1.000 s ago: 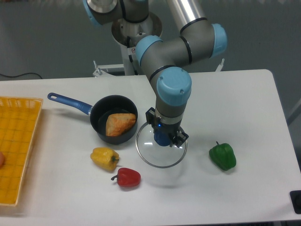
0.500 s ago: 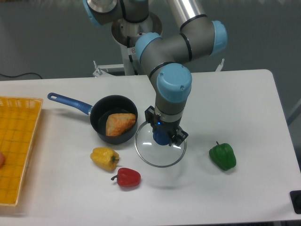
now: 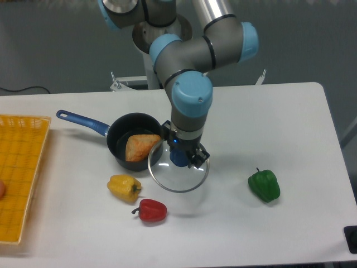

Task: Close the pot lid
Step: 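Carry the glass lid over the black saucepan and lower it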

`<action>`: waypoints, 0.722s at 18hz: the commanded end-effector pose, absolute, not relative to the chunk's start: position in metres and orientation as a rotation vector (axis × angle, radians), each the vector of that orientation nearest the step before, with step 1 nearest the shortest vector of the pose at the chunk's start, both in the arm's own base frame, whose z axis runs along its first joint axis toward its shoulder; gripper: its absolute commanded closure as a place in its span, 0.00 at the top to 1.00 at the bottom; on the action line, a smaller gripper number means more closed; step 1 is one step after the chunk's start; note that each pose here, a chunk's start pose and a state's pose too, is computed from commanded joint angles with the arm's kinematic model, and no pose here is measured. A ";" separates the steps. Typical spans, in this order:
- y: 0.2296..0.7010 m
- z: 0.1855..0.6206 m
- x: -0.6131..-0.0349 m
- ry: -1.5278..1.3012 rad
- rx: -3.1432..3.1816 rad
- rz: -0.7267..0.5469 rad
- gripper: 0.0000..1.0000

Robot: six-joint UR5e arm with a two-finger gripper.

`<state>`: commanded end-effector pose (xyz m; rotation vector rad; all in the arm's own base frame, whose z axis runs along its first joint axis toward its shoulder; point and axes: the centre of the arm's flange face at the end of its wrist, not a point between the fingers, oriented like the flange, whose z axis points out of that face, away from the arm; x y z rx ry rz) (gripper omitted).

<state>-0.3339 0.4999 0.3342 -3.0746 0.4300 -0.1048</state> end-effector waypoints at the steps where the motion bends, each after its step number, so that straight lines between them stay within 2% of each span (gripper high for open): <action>1: 0.504 0.335 -0.326 0.445 -3.075 -0.101 0.41; 6: 0.515 0.341 -0.290 0.453 -3.081 -0.082 0.41; 13: 0.529 0.354 -0.243 0.609 -3.148 0.088 0.41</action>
